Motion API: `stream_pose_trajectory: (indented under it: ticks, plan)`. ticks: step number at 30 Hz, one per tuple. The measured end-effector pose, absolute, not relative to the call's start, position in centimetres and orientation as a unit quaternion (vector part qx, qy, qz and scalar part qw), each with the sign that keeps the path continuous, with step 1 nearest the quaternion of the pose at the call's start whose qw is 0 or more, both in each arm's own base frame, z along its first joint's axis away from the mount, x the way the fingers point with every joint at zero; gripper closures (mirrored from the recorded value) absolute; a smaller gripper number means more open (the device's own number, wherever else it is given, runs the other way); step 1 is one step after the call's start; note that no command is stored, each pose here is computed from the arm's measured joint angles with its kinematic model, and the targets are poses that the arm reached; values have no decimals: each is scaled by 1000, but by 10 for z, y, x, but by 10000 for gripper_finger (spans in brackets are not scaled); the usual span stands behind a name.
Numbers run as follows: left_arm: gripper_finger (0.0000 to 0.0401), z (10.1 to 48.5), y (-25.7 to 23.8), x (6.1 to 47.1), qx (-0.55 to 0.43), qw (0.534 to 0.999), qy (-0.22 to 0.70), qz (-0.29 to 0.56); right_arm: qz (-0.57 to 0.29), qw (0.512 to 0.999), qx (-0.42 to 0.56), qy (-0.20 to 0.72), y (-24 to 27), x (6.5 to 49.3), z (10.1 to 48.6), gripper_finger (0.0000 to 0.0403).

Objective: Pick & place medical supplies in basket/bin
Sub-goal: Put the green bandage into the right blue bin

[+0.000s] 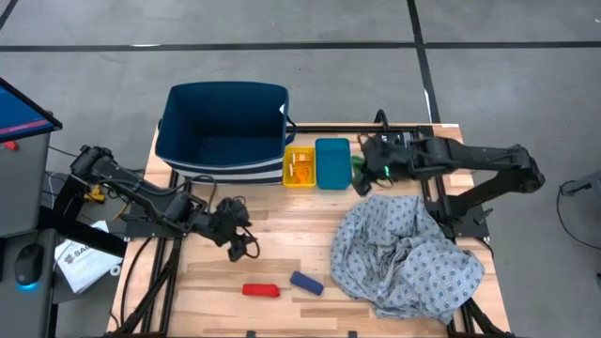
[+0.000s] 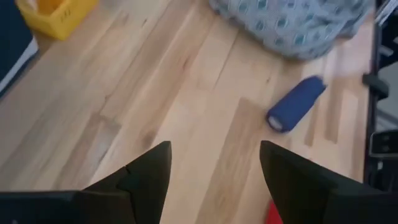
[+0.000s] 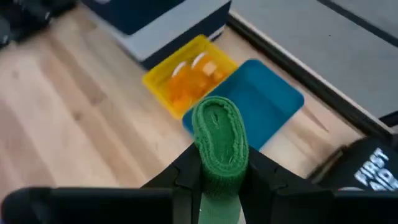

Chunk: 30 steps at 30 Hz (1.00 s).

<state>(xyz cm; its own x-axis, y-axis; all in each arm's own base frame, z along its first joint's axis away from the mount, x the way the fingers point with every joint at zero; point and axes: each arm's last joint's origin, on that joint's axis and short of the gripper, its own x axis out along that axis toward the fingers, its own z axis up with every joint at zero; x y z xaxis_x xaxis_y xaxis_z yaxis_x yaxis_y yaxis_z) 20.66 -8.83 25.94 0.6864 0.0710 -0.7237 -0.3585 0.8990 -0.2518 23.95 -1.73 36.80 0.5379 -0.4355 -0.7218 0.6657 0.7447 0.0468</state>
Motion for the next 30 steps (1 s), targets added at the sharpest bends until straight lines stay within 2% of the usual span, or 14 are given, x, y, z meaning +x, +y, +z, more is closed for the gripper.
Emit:
stream_pose_trajectory:
  ticks: [5, 13, 16, 22, 30]
  plan:
    - [164, 261, -89, 208, -194, 904, 361, 121, -304, 868, 237, 313, -59, 254, 342, 327]
    - [164, 262, -90, 209, -208, 903, 354, 125, -307, 843, 381, 224, -112, 254, 294, 327]
    - [164, 263, -90, 210, -210, 904, 351, 124, -299, 824, 431, 216, -125, 247, 281, 327]
    - [164, 263, -90, 210, -216, 904, 347, 124, -298, 803, 471, 212, -142, 235, 261, 327]
    - [164, 265, -90, 212, -224, 907, 331, 132, -232, 780, 529, 241, -173, 255, 216, 327]
